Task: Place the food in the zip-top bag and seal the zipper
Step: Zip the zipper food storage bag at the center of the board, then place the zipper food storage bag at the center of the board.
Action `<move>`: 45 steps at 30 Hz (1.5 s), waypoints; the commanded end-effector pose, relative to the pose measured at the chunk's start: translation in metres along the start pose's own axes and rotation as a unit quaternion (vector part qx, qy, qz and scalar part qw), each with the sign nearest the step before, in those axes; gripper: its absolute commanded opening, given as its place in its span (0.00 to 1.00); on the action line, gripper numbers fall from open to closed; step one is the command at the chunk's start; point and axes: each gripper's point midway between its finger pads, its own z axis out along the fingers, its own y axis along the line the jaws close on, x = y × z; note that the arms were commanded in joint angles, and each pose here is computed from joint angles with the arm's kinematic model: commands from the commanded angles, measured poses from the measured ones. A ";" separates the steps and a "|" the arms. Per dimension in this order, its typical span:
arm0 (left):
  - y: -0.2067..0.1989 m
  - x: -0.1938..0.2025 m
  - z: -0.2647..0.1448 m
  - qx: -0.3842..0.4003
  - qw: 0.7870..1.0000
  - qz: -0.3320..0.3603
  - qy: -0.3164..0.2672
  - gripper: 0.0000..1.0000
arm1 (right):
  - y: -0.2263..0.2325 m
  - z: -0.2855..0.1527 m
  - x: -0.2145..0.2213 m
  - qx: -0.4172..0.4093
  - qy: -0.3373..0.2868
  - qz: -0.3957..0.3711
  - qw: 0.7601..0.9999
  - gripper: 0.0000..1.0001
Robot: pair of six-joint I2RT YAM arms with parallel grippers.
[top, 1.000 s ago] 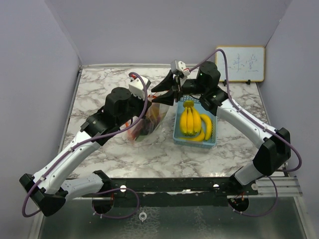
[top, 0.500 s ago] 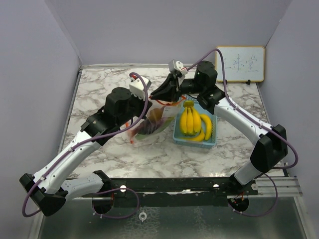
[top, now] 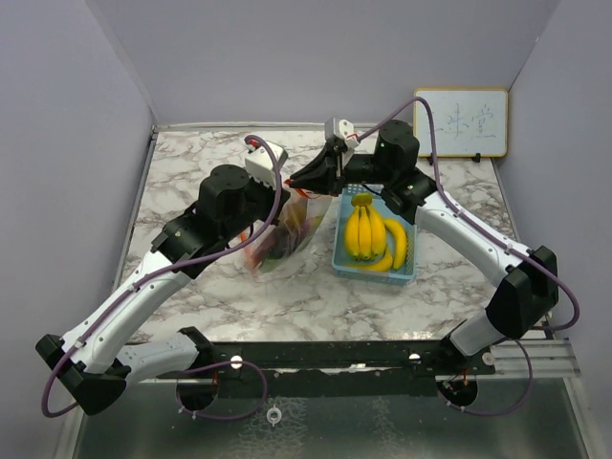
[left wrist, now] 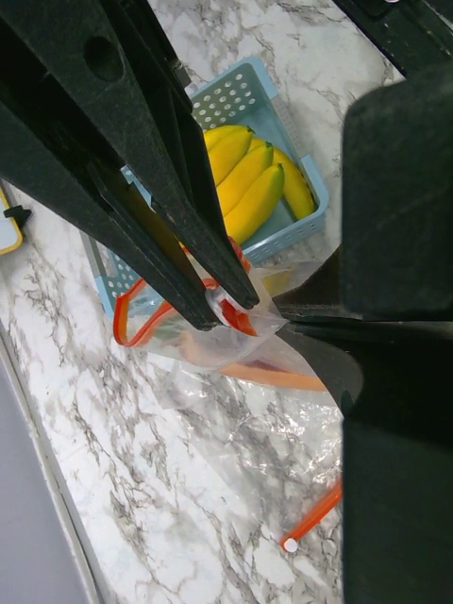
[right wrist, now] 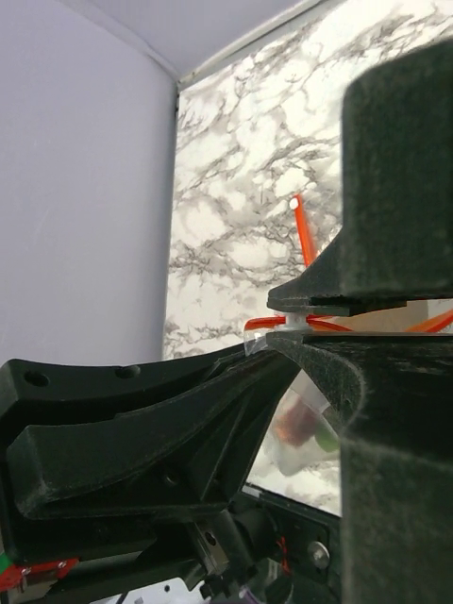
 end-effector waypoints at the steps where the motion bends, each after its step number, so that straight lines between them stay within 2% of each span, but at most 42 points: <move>1: 0.007 -0.054 -0.028 -0.021 0.996 0.000 -0.086 0.00 | -0.029 -0.018 0.018 0.085 0.037 -0.002 0.996 0.02; 8: 0.009 -0.054 -0.033 -0.026 0.996 -0.005 -0.088 0.00 | -0.048 -0.035 0.027 0.111 0.054 -0.004 0.992 0.02; 15: 0.014 -0.071 -0.044 -0.041 0.993 -0.005 -0.108 0.00 | -0.055 -0.053 0.055 0.127 0.086 0.004 0.988 0.02; 23: 0.061 -0.079 -0.058 -0.173 0.978 0.002 -0.120 0.00 | -0.067 -0.105 0.094 0.213 0.128 0.031 0.968 0.02; 29: 0.089 -0.087 -0.074 -0.255 0.957 0.004 -0.141 0.00 | -0.083 -0.133 0.123 0.307 0.168 0.063 0.935 0.02; 31: 0.093 -0.084 -0.074 -0.267 0.954 0.005 -0.137 0.00 | -0.088 -0.131 0.115 0.308 0.166 0.062 0.935 0.03; 32: 0.093 -0.081 -0.072 -0.270 0.953 0.005 -0.136 0.00 | -0.087 -0.126 0.108 0.292 0.159 0.059 0.941 0.07; 34: 0.098 -0.074 -0.070 -0.283 0.950 0.000 -0.132 0.00 | -0.087 -0.116 0.090 0.277 0.133 0.068 0.949 0.29; 35: 0.103 -0.069 -0.071 -0.299 0.946 -0.007 -0.129 0.00 | -0.088 -0.112 0.083 0.274 0.122 0.076 0.951 0.36; 39: 0.132 -0.047 -0.090 -0.400 0.905 -0.053 -0.134 0.00 | -0.099 -0.098 0.073 0.289 0.120 0.093 0.945 0.41; 41: 0.144 -0.038 -0.103 -0.443 0.883 -0.072 -0.141 0.00 | -0.102 -0.090 0.084 0.300 0.146 0.114 0.936 0.49; 45: 0.162 -0.023 -0.131 -0.517 0.839 -0.095 -0.142 0.00 | -0.094 -0.063 0.096 0.291 0.160 0.155 0.930 0.54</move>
